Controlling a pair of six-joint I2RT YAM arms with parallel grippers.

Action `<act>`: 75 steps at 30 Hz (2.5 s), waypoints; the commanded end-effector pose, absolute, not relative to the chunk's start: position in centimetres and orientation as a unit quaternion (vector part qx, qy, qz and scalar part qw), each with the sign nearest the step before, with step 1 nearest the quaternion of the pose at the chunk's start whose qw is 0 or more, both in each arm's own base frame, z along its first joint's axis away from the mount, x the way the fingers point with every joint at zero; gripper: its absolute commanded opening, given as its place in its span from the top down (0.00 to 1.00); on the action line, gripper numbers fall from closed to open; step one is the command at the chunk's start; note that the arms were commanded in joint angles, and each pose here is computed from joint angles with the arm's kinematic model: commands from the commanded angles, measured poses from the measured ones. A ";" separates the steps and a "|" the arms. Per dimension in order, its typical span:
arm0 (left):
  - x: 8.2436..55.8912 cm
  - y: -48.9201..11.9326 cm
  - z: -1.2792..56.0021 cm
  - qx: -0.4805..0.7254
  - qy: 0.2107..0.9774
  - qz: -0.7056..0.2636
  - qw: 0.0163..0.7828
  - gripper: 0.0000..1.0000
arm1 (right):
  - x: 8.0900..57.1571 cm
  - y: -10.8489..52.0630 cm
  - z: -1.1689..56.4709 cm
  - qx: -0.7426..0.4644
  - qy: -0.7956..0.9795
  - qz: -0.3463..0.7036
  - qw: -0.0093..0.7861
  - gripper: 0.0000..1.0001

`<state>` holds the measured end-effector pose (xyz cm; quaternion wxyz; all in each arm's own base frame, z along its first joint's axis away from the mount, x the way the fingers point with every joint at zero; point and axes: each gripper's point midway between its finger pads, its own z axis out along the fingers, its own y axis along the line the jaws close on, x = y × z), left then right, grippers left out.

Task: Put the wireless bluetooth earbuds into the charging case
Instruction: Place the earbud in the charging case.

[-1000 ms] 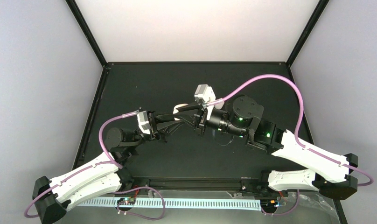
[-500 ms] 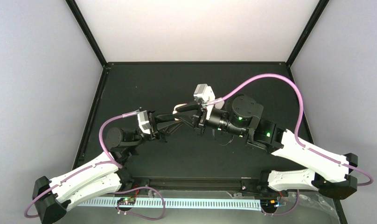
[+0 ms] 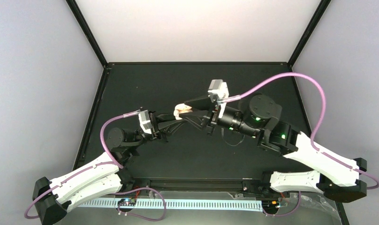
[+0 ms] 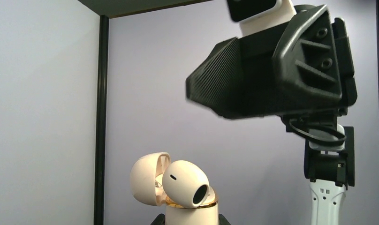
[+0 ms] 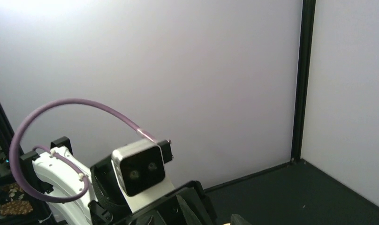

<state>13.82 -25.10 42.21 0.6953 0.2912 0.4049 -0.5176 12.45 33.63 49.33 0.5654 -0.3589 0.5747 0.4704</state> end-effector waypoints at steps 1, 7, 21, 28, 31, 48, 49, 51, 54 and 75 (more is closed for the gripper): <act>13.9 -24.5 43.6 0.275 0.394 -0.514 0.711 0.98 | 11.7 30.7 53.1 -0.327 0.552 0.488 0.592 0.56; 14.3 -24.1 44.1 0.263 0.394 -0.503 0.722 0.98 | 13.8 29.4 52.6 -0.274 0.592 0.456 0.605 0.34; 15.8 -23.6 44.2 0.243 0.413 -0.465 0.745 0.99 | 18.0 33.5 48.2 -0.235 0.709 0.385 0.542 0.00; 16.1 -23.4 44.1 0.239 0.420 -0.455 0.748 0.98 | 18.9 34.4 46.9 -0.236 0.731 0.357 0.532 0.00; 16.0 -23.3 44.1 0.239 0.419 -0.456 0.748 0.98 | 19.4 34.4 46.4 -0.230 0.738 0.344 0.533 0.00; 15.8 -22.9 44.2 0.237 0.418 -0.454 0.750 0.99 | 20.2 33.3 45.0 -0.215 0.757 0.309 0.533 0.00; 15.8 -22.9 44.1 0.237 0.419 -0.454 0.750 0.98 | 20.2 33.2 45.1 -0.214 0.757 0.309 0.534 0.00; 15.8 -22.9 44.1 0.236 0.420 -0.453 0.750 0.98 | 20.2 33.0 45.0 -0.213 0.758 0.308 0.535 0.00; 15.9 -22.8 43.9 0.234 0.423 -0.451 0.750 0.98 | 20.2 32.9 44.9 -0.213 0.758 0.305 0.536 0.00; 15.6 -22.3 44.4 0.229 0.416 -0.453 0.754 0.98 | 20.0 31.6 44.5 -0.206 0.760 0.298 0.540 0.00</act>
